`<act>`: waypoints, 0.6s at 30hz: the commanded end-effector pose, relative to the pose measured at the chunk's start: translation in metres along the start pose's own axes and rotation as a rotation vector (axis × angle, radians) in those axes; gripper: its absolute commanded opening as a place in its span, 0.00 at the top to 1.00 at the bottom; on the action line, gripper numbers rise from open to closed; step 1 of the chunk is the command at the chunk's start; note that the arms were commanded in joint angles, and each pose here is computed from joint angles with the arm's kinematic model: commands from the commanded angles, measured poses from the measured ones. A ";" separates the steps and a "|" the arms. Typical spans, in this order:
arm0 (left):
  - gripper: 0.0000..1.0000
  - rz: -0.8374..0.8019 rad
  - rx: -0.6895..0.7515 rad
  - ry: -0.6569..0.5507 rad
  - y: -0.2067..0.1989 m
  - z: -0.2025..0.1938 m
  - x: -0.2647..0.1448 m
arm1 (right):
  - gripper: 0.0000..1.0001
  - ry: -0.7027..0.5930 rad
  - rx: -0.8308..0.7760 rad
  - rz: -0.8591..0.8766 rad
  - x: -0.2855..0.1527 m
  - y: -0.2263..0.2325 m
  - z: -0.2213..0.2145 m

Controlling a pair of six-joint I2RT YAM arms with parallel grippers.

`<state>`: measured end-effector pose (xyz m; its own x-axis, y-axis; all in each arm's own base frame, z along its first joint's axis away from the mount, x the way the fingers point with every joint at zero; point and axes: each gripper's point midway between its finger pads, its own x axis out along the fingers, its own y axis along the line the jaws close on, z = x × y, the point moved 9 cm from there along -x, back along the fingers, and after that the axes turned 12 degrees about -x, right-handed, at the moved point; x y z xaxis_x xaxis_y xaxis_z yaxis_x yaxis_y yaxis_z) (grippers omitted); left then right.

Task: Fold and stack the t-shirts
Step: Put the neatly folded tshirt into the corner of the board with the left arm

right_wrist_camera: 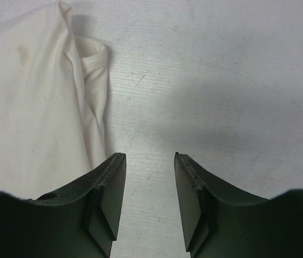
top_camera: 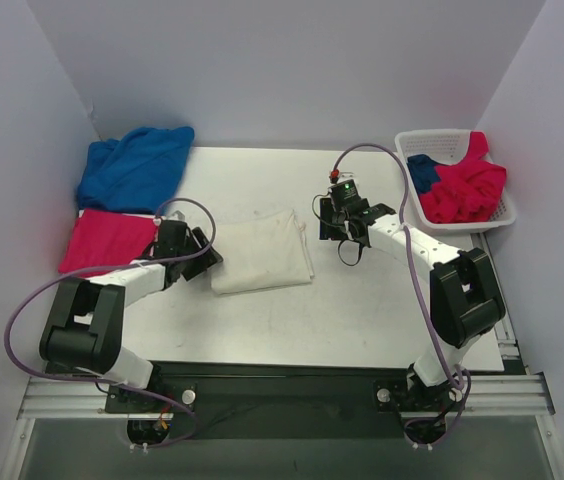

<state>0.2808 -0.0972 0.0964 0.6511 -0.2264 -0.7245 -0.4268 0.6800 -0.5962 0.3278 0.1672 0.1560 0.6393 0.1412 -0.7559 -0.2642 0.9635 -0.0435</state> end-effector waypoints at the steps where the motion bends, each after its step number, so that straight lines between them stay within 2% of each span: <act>1: 0.32 0.155 0.032 0.079 0.026 -0.012 0.005 | 0.59 0.003 0.002 -0.018 0.000 0.001 0.000; 7: 0.34 0.069 0.000 0.197 0.023 -0.023 0.027 | 0.59 0.006 -0.002 -0.033 0.000 0.000 -0.001; 12: 0.40 0.062 -0.019 0.224 0.026 -0.028 0.030 | 0.59 0.012 -0.008 -0.054 0.000 -0.002 -0.004; 15: 0.55 0.068 -0.012 0.216 0.025 -0.027 0.028 | 0.59 0.011 -0.007 -0.057 0.001 -0.003 -0.003; 16: 0.67 0.060 -0.010 0.207 0.023 -0.025 0.026 | 0.59 0.011 -0.005 -0.055 0.001 -0.003 -0.003; 18: 0.79 0.061 -0.006 0.199 0.022 -0.024 0.024 | 0.59 0.015 -0.006 -0.053 0.002 -0.002 -0.004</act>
<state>0.3022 -0.1112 0.0827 0.6281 -0.3557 -0.6920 -0.3679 0.6479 -0.6670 0.3288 0.1652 0.1548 0.6462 0.1152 -0.7544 -0.2462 0.9671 -0.0632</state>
